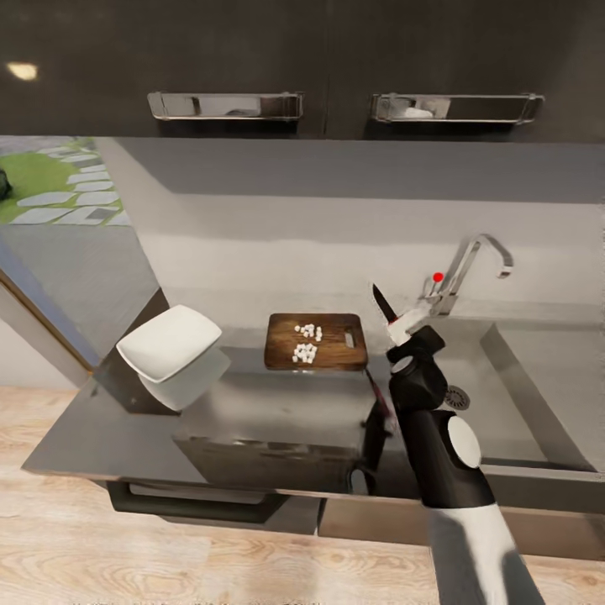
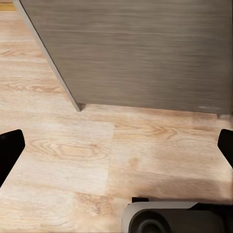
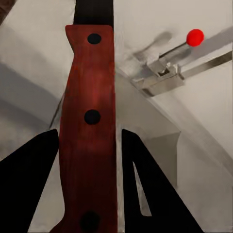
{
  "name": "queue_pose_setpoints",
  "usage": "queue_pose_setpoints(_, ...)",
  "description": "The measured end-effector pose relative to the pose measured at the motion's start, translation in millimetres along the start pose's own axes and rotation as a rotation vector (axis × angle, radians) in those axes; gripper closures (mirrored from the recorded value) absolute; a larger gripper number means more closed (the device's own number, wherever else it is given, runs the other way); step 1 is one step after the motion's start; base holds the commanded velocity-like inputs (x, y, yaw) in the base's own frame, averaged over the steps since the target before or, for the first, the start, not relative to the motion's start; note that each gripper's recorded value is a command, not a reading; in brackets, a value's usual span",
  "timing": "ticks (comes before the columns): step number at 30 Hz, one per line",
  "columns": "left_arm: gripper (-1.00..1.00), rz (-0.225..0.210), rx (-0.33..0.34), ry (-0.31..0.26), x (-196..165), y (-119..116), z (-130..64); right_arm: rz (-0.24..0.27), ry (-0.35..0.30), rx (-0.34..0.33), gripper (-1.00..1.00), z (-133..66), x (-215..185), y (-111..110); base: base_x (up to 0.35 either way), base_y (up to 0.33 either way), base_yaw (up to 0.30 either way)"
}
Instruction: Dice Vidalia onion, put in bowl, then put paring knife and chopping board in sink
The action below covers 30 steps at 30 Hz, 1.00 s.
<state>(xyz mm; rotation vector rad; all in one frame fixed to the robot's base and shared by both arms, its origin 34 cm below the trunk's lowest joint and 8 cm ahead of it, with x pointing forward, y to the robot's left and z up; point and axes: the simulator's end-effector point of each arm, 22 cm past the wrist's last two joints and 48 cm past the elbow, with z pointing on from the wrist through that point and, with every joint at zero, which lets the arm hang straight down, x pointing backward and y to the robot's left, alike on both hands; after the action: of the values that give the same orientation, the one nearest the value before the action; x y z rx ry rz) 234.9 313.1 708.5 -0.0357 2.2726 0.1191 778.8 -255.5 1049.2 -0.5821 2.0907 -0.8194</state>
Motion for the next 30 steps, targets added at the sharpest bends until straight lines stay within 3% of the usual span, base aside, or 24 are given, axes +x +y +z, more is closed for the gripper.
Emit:
queue_pose_setpoints(8,-1.0,0.0,0.0,0.0,0,0,-0.2,0.158,0.074,-0.155,1.0,11.3,40,7,-0.041,-0.094,0.0)
queue_pose_setpoints(10,-1.0,0.0,0.0,0.0,0,0,-0.2,0.212,0.07,-0.204,1.0,13.1,44,13,-0.004,-0.01,0.0)
queue_pose_setpoints(16,-1.0,0.0,0.0,0.001,0,0,-0.4,0.302,0.046,-0.261,1.0,25.5,62,-3,-0.001,-0.002,0.0)
queue_pose_setpoints(23,-1.0,0.0,0.0,0.001,0,0,-0.2,0.46,0.118,-0.222,1.0,38.9,115,-39,0.0,0.0,0.0)
queue_pose_setpoints(30,-1.0,0.002,-0.001,0.007,3,1,-1.9,0.473,0.139,-0.202,1.0,42.7,131,-50,0.0,0.0,0.0)
